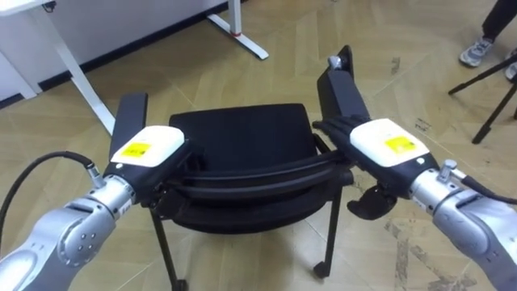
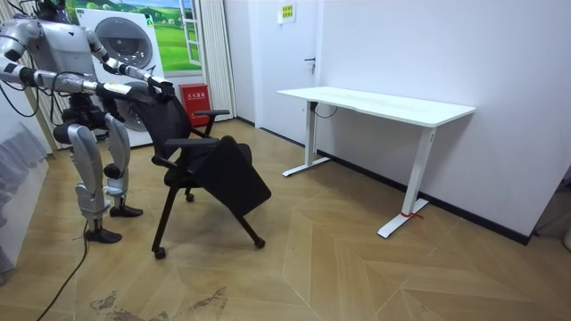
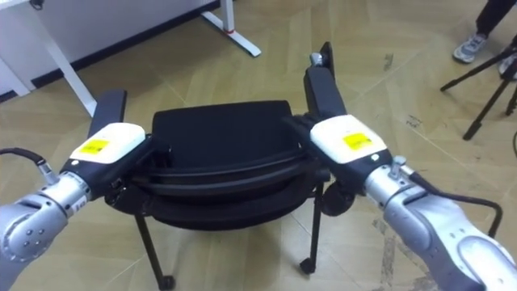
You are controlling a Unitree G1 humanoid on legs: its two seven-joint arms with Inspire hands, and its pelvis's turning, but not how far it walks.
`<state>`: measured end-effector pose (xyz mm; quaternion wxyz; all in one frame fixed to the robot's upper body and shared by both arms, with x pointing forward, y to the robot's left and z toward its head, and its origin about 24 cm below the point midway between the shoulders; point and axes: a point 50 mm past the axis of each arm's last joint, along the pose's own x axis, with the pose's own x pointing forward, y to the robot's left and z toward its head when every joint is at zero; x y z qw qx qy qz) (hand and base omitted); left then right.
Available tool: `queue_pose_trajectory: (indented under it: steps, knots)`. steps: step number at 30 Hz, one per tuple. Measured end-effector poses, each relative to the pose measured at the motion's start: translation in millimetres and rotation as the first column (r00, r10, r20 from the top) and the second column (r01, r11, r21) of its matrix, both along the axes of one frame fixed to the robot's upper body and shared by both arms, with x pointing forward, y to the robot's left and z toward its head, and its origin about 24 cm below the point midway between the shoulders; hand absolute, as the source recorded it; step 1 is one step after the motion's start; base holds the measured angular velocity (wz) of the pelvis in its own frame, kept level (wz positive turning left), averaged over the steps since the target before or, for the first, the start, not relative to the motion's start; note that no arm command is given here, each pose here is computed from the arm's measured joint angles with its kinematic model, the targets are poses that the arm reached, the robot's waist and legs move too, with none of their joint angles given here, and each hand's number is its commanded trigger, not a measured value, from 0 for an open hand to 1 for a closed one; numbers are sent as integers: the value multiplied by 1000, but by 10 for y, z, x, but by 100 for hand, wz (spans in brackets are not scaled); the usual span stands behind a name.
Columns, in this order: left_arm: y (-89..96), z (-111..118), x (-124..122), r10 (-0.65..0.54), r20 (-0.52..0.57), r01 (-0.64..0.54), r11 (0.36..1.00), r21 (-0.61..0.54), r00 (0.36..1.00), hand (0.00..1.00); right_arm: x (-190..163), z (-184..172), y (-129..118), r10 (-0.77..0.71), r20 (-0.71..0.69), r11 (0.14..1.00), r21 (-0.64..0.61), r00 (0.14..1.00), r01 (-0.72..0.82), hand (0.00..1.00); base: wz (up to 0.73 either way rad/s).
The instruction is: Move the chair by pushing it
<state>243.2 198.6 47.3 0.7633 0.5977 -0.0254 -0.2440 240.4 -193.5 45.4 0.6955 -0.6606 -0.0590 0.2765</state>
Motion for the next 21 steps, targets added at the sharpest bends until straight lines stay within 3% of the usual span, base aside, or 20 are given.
queue_pose_trajectory:
  steps: [6, 13, 14, 15, 16, 21]
  knots:
    - [-93, 17, 29, -43, 9, 43, 999, -2, 999, 100, -67, -30, 169, 77, -17, 997, 20, 997, -77, 0, 3]
    - [-156, 45, 17, -90, 27, 91, 996, -12, 996, 100, -84, -49, 191, 94, -26, 995, 23, 995, -93, 0, 10]
    - [-167, 46, 17, -95, 28, 95, 995, -12, 995, 100, -84, -49, 191, 94, -25, 995, 23, 995, -93, 22, 11]
    - [-192, 48, 22, -105, 31, 105, 994, -12, 994, 100, -84, -48, 192, 94, -25, 995, 24, 995, -93, 49, 5]
    - [-211, 50, 23, -114, 34, 114, 993, -15, 993, 100, -84, -49, 197, 94, -24, 995, 26, 995, -94, 99, 0]
    - [-268, 46, 1, -136, 42, 137, 990, -24, 990, 100, -109, -82, 235, 109, -36, 994, 30, 993, -108, 100, 5]
